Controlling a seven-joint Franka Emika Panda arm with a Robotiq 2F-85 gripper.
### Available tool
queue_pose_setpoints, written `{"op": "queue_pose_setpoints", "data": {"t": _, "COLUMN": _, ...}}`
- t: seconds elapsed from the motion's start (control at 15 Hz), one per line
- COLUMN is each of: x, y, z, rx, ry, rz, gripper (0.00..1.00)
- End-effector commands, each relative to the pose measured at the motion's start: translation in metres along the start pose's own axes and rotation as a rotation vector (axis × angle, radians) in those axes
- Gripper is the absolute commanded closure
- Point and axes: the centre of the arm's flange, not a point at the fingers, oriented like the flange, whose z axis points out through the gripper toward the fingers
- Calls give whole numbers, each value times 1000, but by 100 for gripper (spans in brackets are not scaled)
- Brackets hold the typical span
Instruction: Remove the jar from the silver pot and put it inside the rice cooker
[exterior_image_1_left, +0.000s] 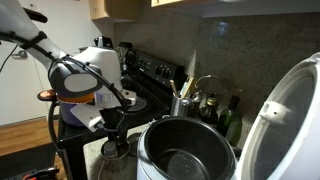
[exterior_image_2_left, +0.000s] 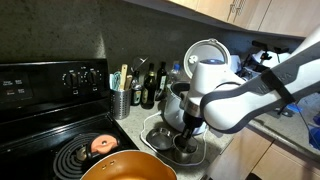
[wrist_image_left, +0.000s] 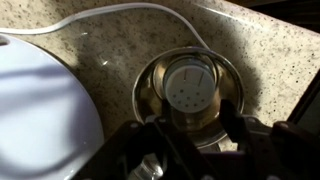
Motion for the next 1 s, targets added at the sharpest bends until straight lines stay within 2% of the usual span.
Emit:
{"op": "queue_pose_setpoints", "data": {"t": 0.0, "x": -1, "y": -1, "z": -18, "rx": -20, "ry": -37, "rz": 34, "gripper": 13}}
{"op": "queue_pose_setpoints", "data": {"t": 0.13, "x": -2, "y": -2, "z": -21, "rx": -23, "ry": -55, "rz": 42, "gripper": 1}}
{"op": "queue_pose_setpoints", "data": {"t": 0.2, "x": -2, "y": -3, "z": -22, "rx": -24, "ry": -61, "rz": 45, "gripper": 0}}
{"op": "queue_pose_setpoints", "data": {"t": 0.8, "x": -6, "y": -4, "z": -19, "rx": -20, "ry": -114, "rz": 80, "gripper": 0}}
{"op": "queue_pose_setpoints", "data": {"t": 0.87, "x": -7, "y": -4, "z": -19, "rx": -21, "ry": -115, "rz": 81, "gripper": 3}}
{"op": "queue_pose_setpoints", "data": {"t": 0.93, "x": -7, "y": -4, "z": -19, "rx": -23, "ry": -115, "rz": 83, "gripper": 26}}
